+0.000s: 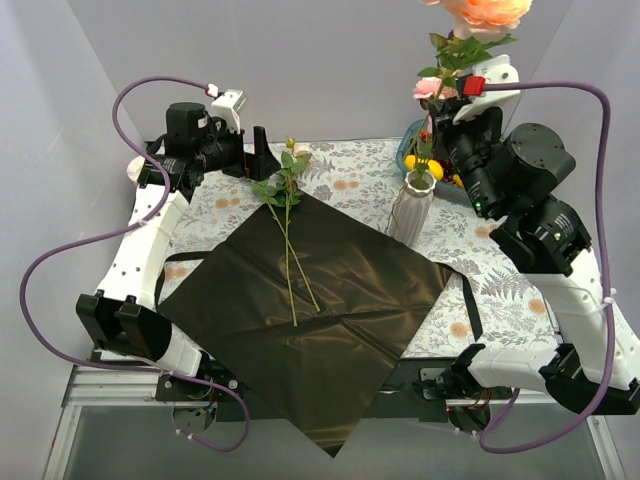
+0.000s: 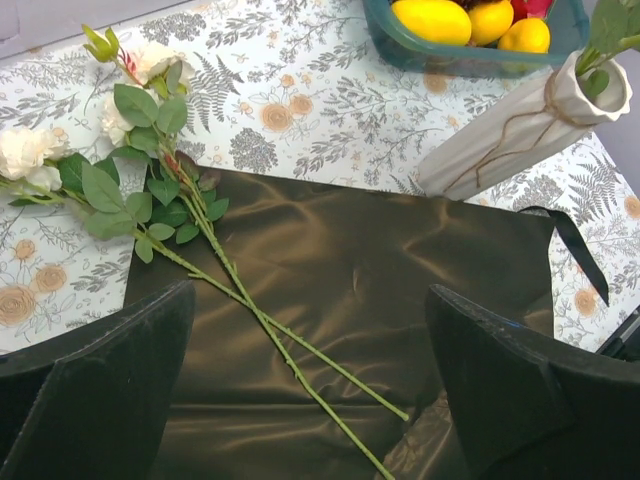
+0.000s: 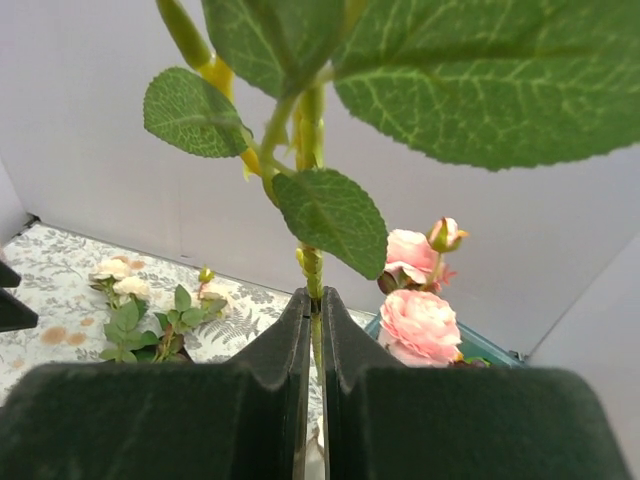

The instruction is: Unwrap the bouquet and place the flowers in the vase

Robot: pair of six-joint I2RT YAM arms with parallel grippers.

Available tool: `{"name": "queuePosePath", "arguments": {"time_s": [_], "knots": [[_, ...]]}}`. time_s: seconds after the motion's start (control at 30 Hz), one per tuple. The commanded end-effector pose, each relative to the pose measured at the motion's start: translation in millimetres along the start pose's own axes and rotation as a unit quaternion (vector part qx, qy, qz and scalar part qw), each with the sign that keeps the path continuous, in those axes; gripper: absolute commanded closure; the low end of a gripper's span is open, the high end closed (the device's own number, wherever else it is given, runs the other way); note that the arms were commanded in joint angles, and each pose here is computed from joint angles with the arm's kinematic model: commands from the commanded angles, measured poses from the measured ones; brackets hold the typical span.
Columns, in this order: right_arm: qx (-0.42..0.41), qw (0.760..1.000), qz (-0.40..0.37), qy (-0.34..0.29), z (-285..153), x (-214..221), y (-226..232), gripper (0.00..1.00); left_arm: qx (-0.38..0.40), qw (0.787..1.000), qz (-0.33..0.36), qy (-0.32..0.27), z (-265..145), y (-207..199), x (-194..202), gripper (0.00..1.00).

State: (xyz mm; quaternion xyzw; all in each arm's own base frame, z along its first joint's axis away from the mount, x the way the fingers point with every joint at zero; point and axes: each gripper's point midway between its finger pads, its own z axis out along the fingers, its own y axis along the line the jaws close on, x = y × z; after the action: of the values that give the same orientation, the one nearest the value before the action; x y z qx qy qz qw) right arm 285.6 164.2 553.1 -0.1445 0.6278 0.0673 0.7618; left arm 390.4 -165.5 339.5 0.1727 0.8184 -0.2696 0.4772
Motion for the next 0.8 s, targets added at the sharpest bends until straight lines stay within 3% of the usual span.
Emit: {"name": "queuePosePath", "arguments": {"time_s": [0.0,0.77], "knots": [[0.037,0.999,0.008,-0.008,-18,-6,-23,0.99,0.014,0.999,0.024,-0.030,-20,-13,-14,0.02],[0.068,0.997,-0.013,0.023,-10,50,-27,0.99,0.024,0.999,0.027,-0.039,-24,-18,-18,0.02]]}}
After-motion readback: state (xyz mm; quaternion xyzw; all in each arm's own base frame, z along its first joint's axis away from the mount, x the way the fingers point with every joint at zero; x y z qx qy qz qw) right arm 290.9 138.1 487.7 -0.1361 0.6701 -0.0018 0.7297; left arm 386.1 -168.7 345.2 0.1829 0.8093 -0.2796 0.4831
